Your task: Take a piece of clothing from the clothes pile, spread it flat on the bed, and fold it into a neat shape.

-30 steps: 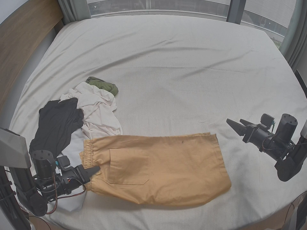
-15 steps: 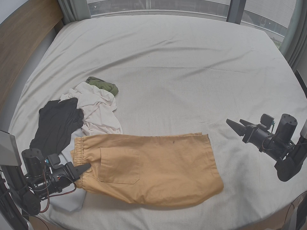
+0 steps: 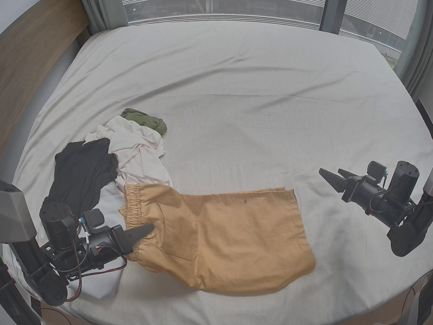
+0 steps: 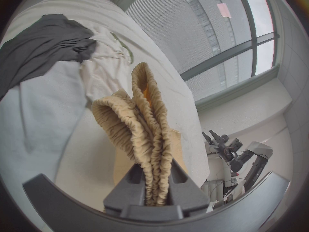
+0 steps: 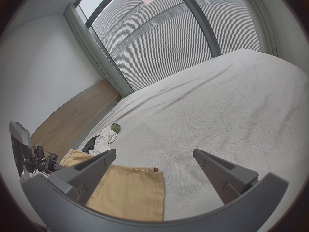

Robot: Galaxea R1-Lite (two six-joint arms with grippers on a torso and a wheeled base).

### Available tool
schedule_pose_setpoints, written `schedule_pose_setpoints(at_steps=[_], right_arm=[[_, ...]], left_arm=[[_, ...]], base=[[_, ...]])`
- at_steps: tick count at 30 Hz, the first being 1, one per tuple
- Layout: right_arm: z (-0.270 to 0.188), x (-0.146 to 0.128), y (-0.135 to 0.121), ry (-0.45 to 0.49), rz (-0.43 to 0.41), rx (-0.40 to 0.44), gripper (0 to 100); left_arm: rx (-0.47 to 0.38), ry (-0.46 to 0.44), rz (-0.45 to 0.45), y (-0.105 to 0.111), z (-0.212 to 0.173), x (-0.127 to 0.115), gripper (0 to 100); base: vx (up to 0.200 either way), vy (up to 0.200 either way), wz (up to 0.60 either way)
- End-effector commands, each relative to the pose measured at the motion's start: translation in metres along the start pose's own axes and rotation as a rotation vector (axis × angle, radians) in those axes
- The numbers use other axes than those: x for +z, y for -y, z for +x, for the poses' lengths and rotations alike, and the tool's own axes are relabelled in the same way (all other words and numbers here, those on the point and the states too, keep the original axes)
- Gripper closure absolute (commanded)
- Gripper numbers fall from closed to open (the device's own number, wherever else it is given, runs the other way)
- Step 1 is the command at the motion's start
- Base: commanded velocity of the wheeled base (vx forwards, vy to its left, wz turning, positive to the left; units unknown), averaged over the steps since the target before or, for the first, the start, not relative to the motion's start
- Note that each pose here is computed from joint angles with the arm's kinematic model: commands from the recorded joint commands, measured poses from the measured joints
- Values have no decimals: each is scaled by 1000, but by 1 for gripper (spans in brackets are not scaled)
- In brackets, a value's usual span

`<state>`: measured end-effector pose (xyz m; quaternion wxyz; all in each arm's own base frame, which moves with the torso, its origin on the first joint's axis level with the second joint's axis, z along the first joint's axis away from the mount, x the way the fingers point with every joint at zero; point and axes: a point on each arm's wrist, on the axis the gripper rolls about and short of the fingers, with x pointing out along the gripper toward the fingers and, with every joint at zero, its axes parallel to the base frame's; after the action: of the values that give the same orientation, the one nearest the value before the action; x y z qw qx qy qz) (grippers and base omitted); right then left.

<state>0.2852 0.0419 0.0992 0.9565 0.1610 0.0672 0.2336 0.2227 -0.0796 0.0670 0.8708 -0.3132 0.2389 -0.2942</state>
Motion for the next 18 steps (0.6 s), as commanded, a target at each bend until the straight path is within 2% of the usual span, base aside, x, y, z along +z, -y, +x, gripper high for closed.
schedule_pose_setpoints(at_steps=[1,4,18], right_arm=[[2,-3,2,-3,2,-3,0],[1,-2,1,12,-6,2,0],[1,-1,0,13,-7,6,0]], left_arm=[[-50,-43,16,8,17,-7,100],[-70,-70,24,12,23,-13,100],[-157,-89,59,33,37,-19,100]], base=[[0,0,0],[0,0,0],[0,0,0]])
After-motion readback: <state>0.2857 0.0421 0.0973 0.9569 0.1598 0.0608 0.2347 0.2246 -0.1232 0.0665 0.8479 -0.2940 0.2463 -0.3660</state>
